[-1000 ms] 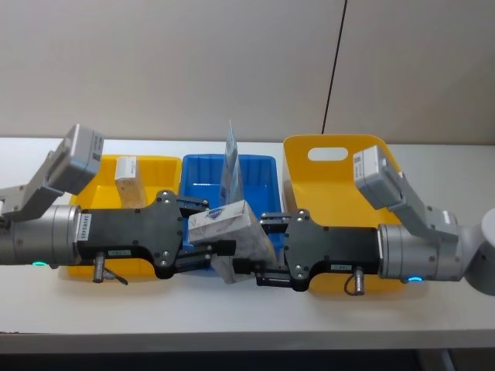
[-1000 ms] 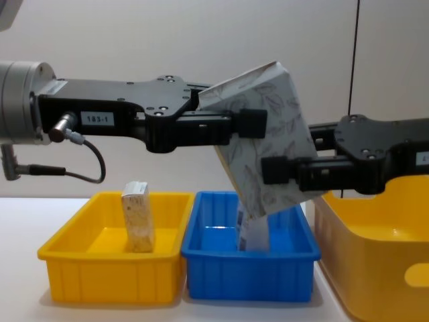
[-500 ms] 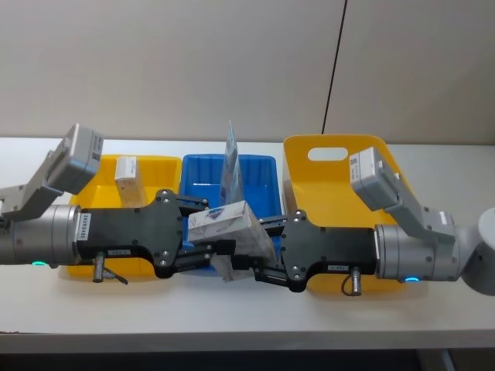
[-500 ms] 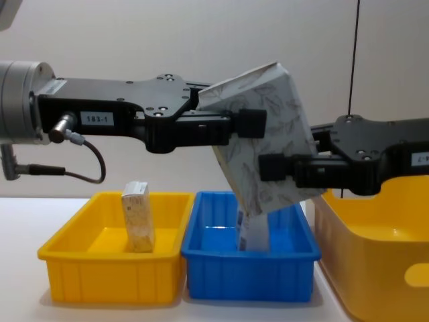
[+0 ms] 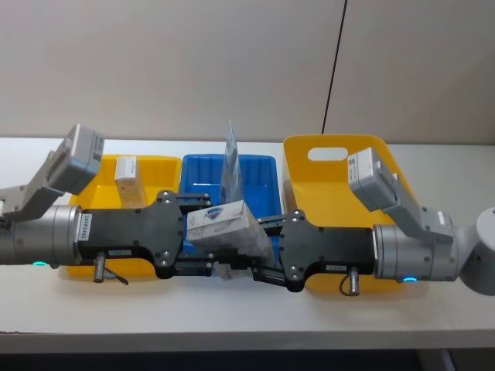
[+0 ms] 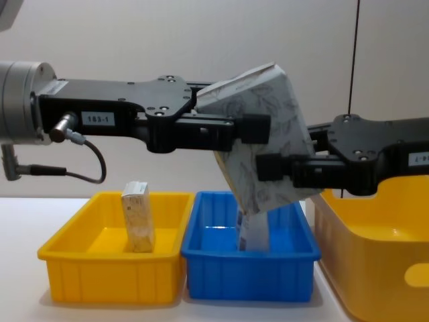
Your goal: Bimanual collaborative sorting of washing and personal care products
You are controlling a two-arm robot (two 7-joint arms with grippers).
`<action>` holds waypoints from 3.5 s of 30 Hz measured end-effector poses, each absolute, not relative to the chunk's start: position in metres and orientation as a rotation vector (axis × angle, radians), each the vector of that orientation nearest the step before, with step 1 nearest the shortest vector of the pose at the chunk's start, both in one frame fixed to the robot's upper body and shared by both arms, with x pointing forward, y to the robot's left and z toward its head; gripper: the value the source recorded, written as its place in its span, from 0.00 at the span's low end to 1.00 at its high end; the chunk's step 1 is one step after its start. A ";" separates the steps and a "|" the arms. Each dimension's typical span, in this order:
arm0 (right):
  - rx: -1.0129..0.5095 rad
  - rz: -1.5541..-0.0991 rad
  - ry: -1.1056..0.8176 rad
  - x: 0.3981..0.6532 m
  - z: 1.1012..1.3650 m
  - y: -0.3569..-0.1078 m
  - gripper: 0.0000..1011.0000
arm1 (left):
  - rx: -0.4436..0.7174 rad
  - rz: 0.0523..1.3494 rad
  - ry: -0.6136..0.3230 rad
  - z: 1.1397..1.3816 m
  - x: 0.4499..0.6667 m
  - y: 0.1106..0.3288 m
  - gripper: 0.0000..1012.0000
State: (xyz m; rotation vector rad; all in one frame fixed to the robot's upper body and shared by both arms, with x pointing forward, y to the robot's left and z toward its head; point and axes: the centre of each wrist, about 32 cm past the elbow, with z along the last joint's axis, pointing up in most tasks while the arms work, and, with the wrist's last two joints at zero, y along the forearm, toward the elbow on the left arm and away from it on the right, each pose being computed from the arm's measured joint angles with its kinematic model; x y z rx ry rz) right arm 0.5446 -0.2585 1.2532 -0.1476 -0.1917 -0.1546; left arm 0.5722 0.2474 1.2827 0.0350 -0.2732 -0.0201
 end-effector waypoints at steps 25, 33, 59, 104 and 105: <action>-0.163 -0.167 -0.200 0.541 1.259 -0.270 0.35 | 0.036 -0.019 -0.274 1.283 0.572 0.248 0.99; -0.169 -0.219 -0.200 0.536 1.264 -0.283 0.35 | 0.036 -0.019 -0.274 1.283 0.572 0.248 0.99; -0.164 -0.554 -0.176 0.510 1.264 -0.329 0.35 | 0.036 -0.019 -0.274 1.283 0.572 0.248 0.99; -0.286 -1.283 -0.175 0.507 1.220 -0.309 0.35 | 0.035 -0.019 -0.274 1.283 0.572 0.248 0.99; -0.291 -1.299 -0.175 0.507 1.219 -0.307 0.35 | 0.036 -0.019 -0.274 1.283 0.572 0.248 0.99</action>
